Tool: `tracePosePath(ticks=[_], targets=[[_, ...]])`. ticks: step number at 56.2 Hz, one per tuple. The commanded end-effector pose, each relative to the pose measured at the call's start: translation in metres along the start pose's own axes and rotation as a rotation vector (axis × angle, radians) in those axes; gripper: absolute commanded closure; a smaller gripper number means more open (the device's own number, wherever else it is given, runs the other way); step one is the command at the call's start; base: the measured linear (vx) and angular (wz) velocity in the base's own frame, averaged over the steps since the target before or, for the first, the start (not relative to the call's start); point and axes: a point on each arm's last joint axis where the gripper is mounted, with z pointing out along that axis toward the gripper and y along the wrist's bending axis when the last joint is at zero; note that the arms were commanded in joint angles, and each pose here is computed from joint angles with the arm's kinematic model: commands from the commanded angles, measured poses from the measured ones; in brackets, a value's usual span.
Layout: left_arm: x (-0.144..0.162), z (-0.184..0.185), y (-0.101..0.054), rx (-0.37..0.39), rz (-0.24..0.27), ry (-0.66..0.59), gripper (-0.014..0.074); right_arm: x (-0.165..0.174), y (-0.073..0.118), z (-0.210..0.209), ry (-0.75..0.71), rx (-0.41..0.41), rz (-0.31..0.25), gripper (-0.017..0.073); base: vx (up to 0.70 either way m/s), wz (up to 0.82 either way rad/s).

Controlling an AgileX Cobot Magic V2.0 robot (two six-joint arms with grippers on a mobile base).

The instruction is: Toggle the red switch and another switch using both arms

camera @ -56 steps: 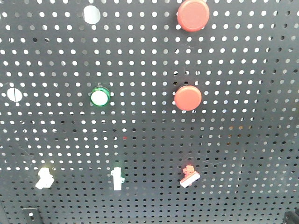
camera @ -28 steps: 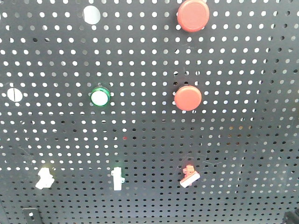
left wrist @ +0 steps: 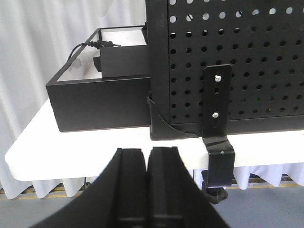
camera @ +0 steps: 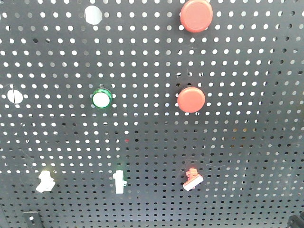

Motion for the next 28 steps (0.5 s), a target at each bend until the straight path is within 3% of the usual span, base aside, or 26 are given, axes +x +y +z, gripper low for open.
tracePosePath(ticks=[1,9,21,23,28], targets=[[-0.002,0.000,-0.001,0.005,-0.009,-0.079,0.0591,-0.015,-0.005,0.000,-0.072,0.049,-0.023,0.0566,0.00,0.00],[-0.002,0.000,-0.001,0.005,-0.009,-0.079,0.0591,-0.012,-0.003,0.000,-0.074,0.037,-0.048,0.0566,0.00,0.00],[-0.002,0.000,-0.001,0.005,-0.009,-0.080,0.0591,0.017,0.010,-0.004,-0.073,-0.121,-0.098,0.0566,0.00,0.00],[-0.002,0.000,-0.001,0.005,-0.009,-0.080,0.0591,0.025,0.009,-0.006,-0.060,-0.119,-0.085,0.0566,0.00,0.00],[-0.002,0.000,-0.001,0.005,-0.009,-0.080,0.0591,0.047,-0.002,-0.015,-0.026,-0.029,0.019,0.0566,0.00,0.00]])
